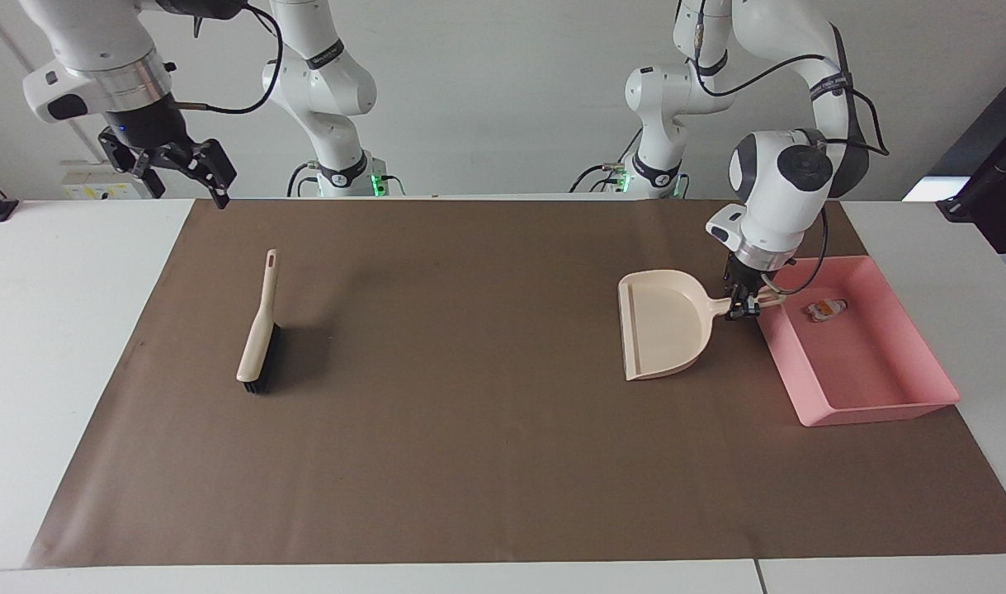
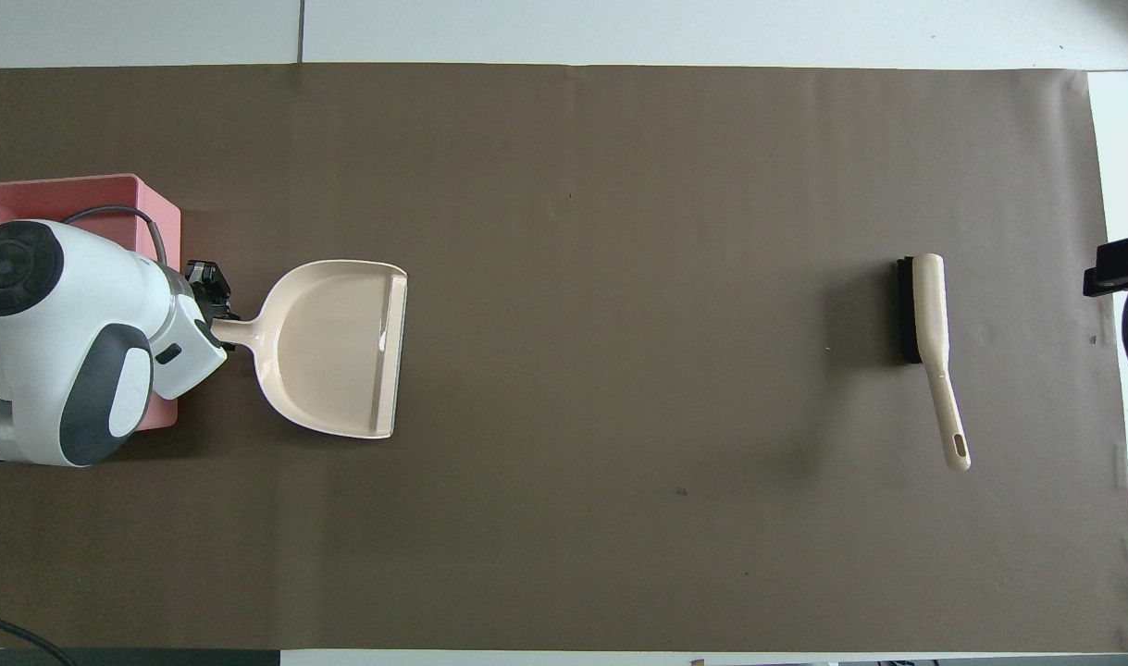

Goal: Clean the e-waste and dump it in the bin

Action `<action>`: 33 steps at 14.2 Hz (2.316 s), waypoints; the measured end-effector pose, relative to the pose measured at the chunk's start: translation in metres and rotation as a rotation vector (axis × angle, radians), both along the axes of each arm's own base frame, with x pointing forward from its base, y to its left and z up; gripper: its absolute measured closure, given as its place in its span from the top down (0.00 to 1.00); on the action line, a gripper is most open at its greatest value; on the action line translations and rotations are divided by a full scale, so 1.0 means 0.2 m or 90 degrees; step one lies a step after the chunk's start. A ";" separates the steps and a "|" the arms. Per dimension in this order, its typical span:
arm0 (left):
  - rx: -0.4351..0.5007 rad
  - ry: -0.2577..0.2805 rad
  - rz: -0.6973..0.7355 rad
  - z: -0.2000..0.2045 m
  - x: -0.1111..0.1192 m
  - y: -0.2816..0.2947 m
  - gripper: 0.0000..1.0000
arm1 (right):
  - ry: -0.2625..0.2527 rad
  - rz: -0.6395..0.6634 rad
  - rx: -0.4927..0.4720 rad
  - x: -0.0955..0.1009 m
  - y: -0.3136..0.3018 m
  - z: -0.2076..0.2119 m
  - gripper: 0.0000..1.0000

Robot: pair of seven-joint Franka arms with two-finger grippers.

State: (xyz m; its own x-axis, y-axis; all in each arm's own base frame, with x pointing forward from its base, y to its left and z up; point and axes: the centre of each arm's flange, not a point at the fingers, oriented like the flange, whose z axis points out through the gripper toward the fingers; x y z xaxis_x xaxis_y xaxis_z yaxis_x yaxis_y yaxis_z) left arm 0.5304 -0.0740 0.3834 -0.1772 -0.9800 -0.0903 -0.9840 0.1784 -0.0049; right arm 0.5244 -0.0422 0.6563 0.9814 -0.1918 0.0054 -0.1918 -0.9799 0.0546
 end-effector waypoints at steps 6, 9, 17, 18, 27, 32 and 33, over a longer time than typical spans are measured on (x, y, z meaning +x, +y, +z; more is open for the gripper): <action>-0.009 -0.010 0.012 -0.18 -0.02 -0.13 0.33 | 0.018 0.005 0.003 0.04 0.01 -0.07 1.00; -0.010 -0.013 0.012 -0.20 -0.02 -0.17 0.33 | 0.018 0.008 0.006 0.04 0.02 -0.06 1.00; 0.000 -0.018 0.003 -0.17 -0.02 -0.19 0.56 | 0.020 0.005 0.010 0.04 0.00 -0.07 1.00; 0.003 -0.014 0.025 -0.15 -0.02 -0.18 0.66 | 0.021 0.004 0.010 0.03 -0.01 -0.07 1.00; 0.020 -0.042 0.573 0.14 -0.10 0.08 0.98 | 0.033 0.024 0.009 0.02 0.07 -0.07 1.00; -0.009 -0.072 0.898 0.35 -0.02 0.17 0.98 | 0.036 0.029 0.013 0.01 0.10 -0.04 1.00; -0.024 -0.063 0.940 0.46 0.01 0.17 0.98 | 0.036 0.029 0.013 0.01 0.10 -0.04 1.00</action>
State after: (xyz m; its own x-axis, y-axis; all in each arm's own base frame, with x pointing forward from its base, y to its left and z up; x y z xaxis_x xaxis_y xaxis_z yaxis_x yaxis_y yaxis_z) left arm 0.5319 -0.0407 0.4744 0.9638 -0.2663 -0.0138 -0.2667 -0.9617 -0.0635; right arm 0.5273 -0.0227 0.6481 0.9877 -0.1466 -0.0543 -0.1444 -0.9886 0.0434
